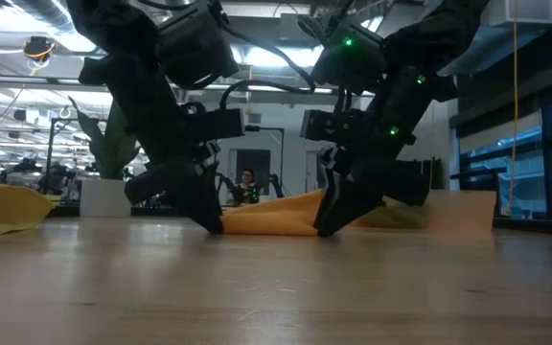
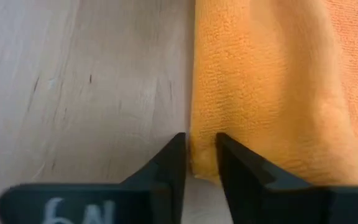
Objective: Roll microfiber towels into tight, uniform cylinder then place into a basket
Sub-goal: Fold the orange towel
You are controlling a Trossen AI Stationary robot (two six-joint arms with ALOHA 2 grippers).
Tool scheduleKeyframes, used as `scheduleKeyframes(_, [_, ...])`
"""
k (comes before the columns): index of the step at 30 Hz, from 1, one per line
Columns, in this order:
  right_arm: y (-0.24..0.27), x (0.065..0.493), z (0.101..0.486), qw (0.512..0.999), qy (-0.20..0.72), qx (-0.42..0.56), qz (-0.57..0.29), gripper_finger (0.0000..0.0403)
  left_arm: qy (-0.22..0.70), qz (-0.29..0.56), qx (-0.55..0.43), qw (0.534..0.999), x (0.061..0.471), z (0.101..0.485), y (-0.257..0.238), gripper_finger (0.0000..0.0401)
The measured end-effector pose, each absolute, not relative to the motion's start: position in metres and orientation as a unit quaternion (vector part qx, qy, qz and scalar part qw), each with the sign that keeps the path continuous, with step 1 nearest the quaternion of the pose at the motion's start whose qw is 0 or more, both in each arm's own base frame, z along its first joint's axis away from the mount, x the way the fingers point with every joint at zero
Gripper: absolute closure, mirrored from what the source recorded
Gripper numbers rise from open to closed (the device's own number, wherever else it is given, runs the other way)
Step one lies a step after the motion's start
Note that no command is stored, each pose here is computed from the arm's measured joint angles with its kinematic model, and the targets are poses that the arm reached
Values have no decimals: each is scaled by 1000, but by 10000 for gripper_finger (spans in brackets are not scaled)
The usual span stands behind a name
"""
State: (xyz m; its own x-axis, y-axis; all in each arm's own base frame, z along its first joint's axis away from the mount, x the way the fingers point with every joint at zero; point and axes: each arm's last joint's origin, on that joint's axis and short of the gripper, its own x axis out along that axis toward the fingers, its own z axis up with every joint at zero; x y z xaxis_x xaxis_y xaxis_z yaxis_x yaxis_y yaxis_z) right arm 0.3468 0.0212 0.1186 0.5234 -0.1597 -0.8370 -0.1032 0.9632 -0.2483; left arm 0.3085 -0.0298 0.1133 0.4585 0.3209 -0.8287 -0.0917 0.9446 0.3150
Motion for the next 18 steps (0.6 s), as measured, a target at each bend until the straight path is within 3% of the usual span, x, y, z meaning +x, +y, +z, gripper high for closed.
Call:
scheduleKeyframes(3, [21, 347, 119, 865, 487, -118, -25, 358, 502, 143, 96, 847, 308, 113, -29, 385])
scheduleKeyframes(6, [21, 347, 119, 868, 487, -93, -23, 394, 504, 143, 79, 848, 308, 113, -27, 394])
scheduleKeyframes(18, [19, 342, 140, 878, 477, 22, 35, 400, 498, 45, -85, 862, 295, 155, -8, 400])
